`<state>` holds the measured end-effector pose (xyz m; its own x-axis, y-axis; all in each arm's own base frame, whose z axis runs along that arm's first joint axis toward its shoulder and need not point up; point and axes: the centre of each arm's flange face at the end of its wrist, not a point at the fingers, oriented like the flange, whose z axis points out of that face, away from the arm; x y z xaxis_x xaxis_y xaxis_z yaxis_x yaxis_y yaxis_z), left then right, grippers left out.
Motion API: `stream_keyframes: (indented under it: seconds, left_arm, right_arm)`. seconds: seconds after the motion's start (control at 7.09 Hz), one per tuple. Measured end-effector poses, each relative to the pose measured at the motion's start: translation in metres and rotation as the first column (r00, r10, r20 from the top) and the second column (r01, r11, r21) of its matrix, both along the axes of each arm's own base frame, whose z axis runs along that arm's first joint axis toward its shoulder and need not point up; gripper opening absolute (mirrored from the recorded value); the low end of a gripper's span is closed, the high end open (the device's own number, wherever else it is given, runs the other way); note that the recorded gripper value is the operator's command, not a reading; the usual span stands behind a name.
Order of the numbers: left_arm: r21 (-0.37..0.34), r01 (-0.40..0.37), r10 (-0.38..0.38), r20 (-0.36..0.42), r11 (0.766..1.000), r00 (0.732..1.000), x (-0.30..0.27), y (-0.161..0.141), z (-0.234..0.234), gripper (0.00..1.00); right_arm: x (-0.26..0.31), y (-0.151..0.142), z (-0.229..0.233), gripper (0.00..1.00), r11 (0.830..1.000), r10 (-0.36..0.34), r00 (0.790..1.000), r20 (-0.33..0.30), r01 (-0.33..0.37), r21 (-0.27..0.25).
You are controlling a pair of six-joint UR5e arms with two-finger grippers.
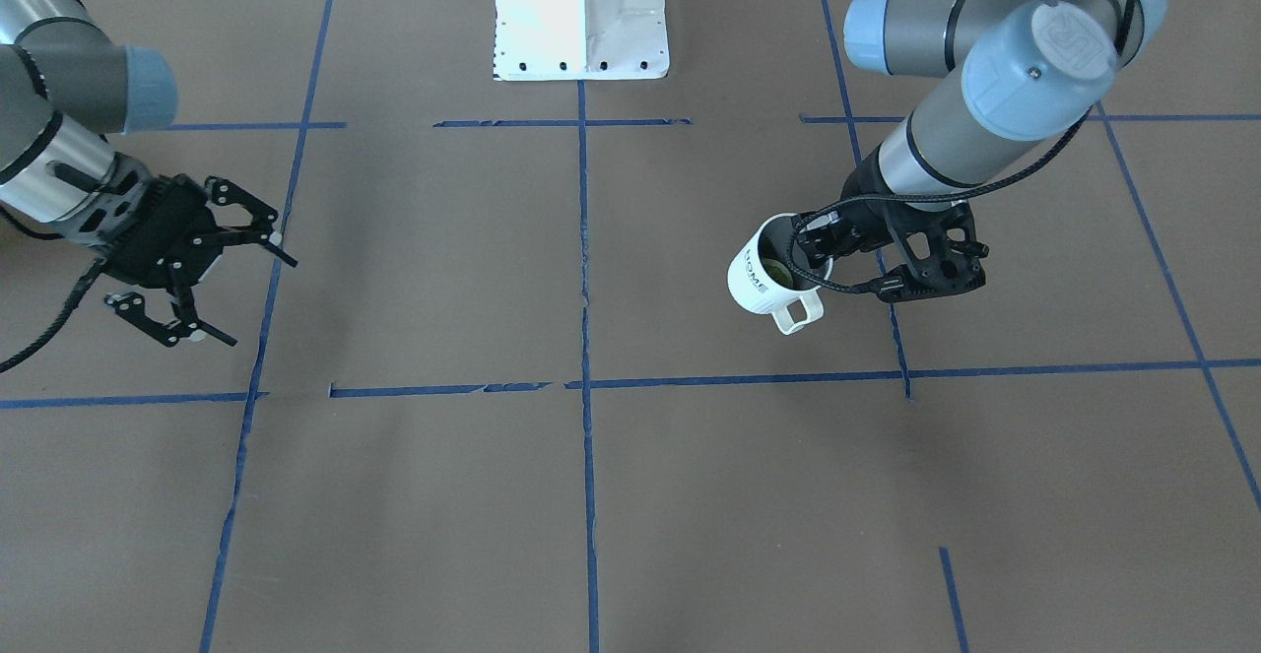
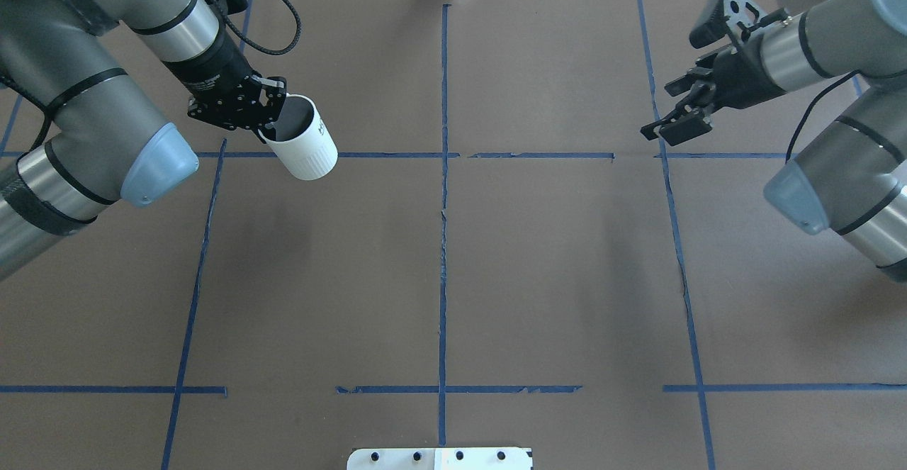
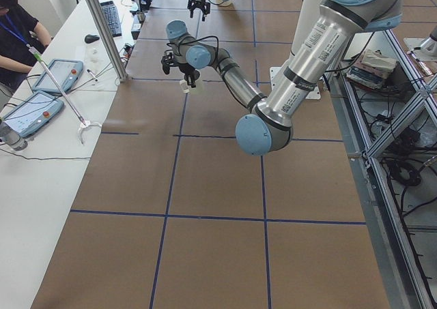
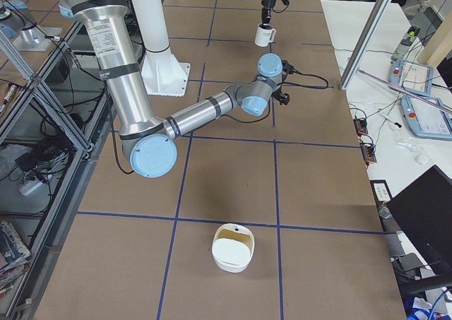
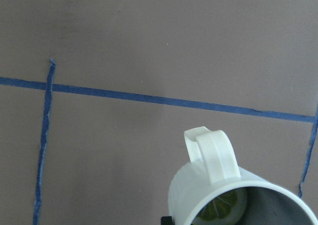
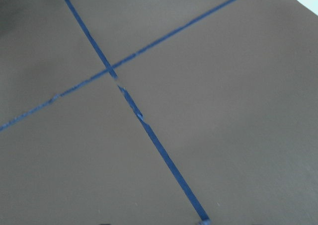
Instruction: Left arm hands cup to right arm to dump lemon
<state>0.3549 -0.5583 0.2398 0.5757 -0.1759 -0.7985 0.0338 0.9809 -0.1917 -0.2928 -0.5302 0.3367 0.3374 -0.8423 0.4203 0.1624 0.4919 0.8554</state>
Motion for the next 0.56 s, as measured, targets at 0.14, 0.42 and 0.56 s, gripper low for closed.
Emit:
stream_keyframes:
  seconds: [0.14, 0.42, 0.56]
  left_arm:
    - [-0.038, 0.015, -0.015, 0.001, 0.999, 1.000, 0.014, 0.003, -0.009, 0.00]
    - [-0.113, 0.059, -0.059, 0.000, 0.992, 0.998, 0.033, 0.004, -0.027, 0.00]
    - [-0.151, 0.084, -0.087, -0.011, 0.985, 0.996, 0.044, 0.006, -0.037, 0.00]
  right_arm:
    - [-0.041, 0.020, -0.021, 0.96, 0.998, 0.048, 0.996, 0.069, -0.050, 0.034]
    - [-0.119, 0.082, -0.049, 0.99, 0.977, 0.172, 0.949, 0.266, -0.199, 0.076]
    - [-0.155, 0.117, -0.066, 0.99, 0.953, 0.249, 0.902, 0.352, -0.294, 0.078]
